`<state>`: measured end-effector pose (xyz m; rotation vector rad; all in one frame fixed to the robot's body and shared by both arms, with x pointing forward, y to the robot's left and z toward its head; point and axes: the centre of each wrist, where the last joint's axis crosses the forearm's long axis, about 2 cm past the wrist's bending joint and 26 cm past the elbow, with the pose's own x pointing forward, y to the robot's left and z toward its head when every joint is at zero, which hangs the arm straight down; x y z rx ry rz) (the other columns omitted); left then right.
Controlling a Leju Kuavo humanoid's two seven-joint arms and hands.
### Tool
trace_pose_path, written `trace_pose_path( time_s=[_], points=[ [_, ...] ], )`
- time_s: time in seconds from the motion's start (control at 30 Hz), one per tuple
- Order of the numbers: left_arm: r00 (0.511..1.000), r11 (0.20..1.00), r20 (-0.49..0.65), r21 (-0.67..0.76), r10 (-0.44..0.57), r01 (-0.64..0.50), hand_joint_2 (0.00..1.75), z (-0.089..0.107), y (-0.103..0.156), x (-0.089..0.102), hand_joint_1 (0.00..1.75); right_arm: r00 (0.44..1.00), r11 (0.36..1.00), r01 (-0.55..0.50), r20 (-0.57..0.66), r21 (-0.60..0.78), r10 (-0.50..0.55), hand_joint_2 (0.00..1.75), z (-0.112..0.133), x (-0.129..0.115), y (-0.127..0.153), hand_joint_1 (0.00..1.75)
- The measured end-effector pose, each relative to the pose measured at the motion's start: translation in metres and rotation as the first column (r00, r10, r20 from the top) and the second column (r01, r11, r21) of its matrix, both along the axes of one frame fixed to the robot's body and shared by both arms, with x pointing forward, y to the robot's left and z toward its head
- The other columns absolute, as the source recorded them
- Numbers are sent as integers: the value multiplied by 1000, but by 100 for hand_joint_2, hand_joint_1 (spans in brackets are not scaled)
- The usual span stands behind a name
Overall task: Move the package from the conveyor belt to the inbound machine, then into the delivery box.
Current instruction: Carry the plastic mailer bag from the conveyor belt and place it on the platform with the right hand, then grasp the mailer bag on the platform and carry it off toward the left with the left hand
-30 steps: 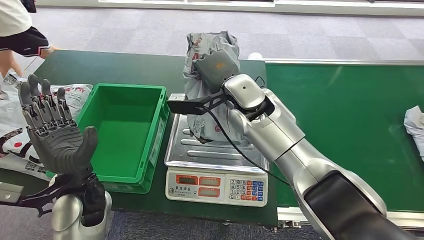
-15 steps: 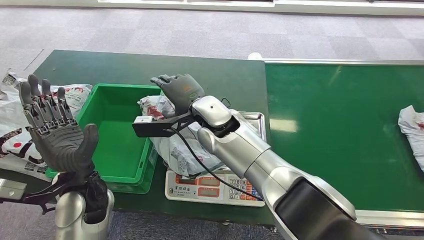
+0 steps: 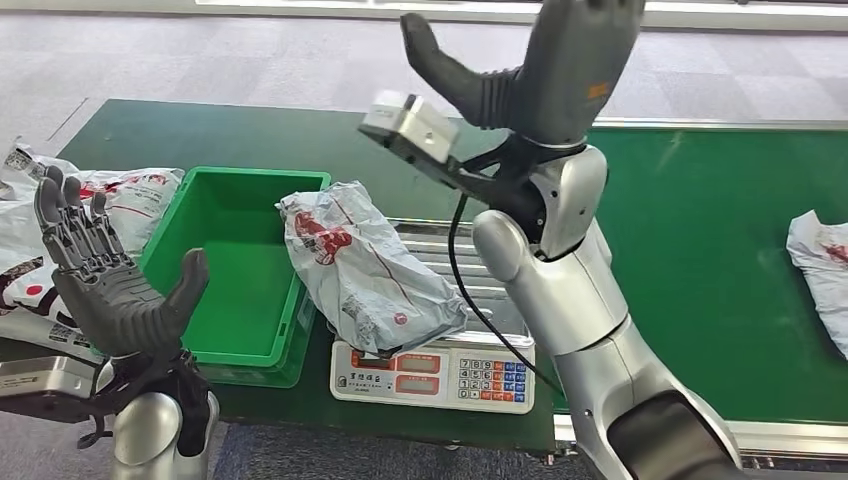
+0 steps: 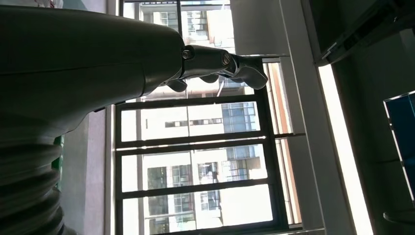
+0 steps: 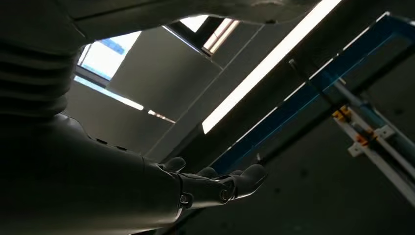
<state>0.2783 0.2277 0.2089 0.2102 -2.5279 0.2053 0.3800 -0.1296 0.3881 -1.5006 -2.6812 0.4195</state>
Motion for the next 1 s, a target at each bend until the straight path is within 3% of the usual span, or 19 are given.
trace_pose_path(
  time_s=[0.17,0.23,0.3,0.4,0.5,0.6,0.73,1.0],
  points=[
    [999,999,-13,36,31,-30,175,1,-1,3,0,998,997,7,68,72,-12,0,9,-15,-21,0],
    [993,982,-50,165,104,-95,175,3,-5,9,0,991,997,-32,129,64,24,0,9,-25,-27,0],
    [978,904,-85,404,191,-141,175,6,-16,21,0,980,994,-71,190,79,55,0,5,-37,-36,0],
    [956,695,-112,710,273,-115,175,4,-41,45,0,977,983,-93,204,156,60,0,-7,-52,-45,0],
    [944,553,-115,829,310,-80,175,-1,-56,66,0,981,974,-93,188,204,54,0,-17,-63,-46,0],
    [944,498,-126,866,305,-46,175,-7,-62,75,0,982,969,-88,185,230,46,0,-21,-69,-48,0],
    [944,463,-139,886,299,-16,175,-13,-65,81,0,982,966,-84,183,244,39,175,-23,-73,-49,0],
    [929,235,-173,967,328,98,175,-25,-66,115,0,990,961,-58,140,270,21,175,-27,-72,-50,0]
  ],
)
